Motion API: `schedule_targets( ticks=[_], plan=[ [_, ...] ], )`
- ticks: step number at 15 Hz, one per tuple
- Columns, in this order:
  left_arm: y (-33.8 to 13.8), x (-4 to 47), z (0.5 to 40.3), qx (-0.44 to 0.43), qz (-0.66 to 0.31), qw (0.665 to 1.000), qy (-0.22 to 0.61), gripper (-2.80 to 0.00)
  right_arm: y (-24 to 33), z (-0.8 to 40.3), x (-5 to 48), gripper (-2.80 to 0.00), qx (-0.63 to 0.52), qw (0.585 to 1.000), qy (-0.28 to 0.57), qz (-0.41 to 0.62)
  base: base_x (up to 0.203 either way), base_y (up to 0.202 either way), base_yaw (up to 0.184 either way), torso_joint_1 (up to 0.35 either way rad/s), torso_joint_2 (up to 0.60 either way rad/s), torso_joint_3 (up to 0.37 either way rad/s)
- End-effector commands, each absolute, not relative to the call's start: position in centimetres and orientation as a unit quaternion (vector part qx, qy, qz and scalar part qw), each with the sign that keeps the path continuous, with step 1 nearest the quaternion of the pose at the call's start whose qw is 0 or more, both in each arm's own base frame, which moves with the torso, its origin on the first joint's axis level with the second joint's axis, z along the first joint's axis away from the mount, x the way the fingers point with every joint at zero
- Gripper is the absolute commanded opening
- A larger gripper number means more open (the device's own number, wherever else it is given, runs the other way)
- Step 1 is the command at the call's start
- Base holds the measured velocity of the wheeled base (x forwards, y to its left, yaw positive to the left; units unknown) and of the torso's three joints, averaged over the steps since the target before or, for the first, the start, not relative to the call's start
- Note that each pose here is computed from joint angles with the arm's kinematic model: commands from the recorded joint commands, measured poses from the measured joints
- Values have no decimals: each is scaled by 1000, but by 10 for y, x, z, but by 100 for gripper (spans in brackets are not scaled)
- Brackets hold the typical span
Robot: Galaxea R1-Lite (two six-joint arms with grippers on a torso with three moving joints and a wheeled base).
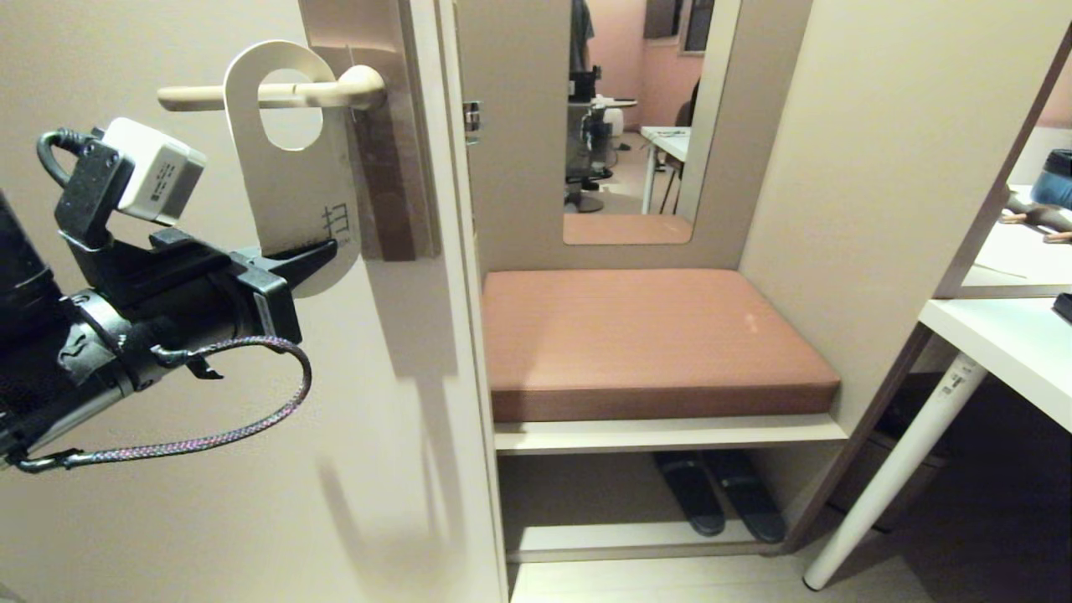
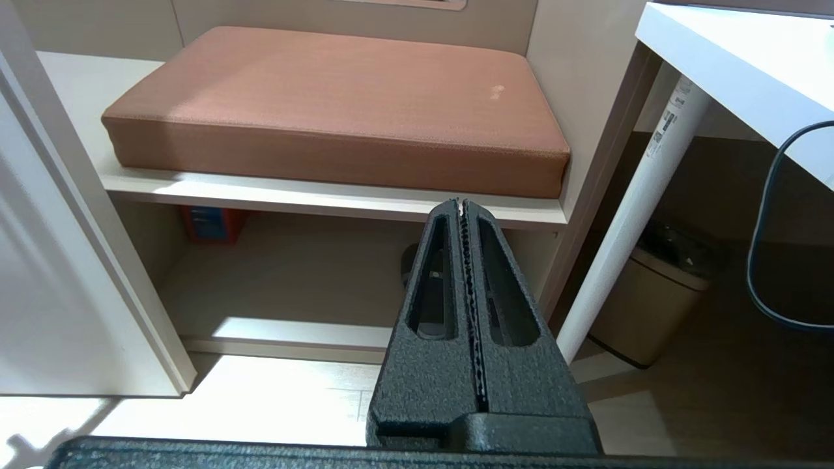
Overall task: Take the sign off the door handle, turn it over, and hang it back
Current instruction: Hang the sign back with the other side facing out
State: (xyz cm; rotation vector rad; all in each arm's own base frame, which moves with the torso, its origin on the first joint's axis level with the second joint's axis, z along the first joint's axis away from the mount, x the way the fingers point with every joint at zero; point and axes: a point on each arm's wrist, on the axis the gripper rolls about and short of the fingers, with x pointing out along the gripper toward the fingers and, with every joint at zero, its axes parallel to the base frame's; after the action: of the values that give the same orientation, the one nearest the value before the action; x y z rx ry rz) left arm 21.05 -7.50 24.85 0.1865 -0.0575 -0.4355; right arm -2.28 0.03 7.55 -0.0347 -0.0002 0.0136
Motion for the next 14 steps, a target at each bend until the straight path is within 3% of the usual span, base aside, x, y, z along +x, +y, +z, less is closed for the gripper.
schedule_targets(
  ticks=[1, 14],
  plan=[
    [-79, 209, 249, 93, -216, 972, -32, -280, 0, 76, -23, -280, -18, 1000, 1, 7, 0, 0, 0, 0, 0, 0],
    [-104, 197, 250, 91, -138, 986, -25, -280, 0, 75, -23, -280, -18, 1000, 1, 8, 0, 0, 0, 0, 0, 0]
  ],
)
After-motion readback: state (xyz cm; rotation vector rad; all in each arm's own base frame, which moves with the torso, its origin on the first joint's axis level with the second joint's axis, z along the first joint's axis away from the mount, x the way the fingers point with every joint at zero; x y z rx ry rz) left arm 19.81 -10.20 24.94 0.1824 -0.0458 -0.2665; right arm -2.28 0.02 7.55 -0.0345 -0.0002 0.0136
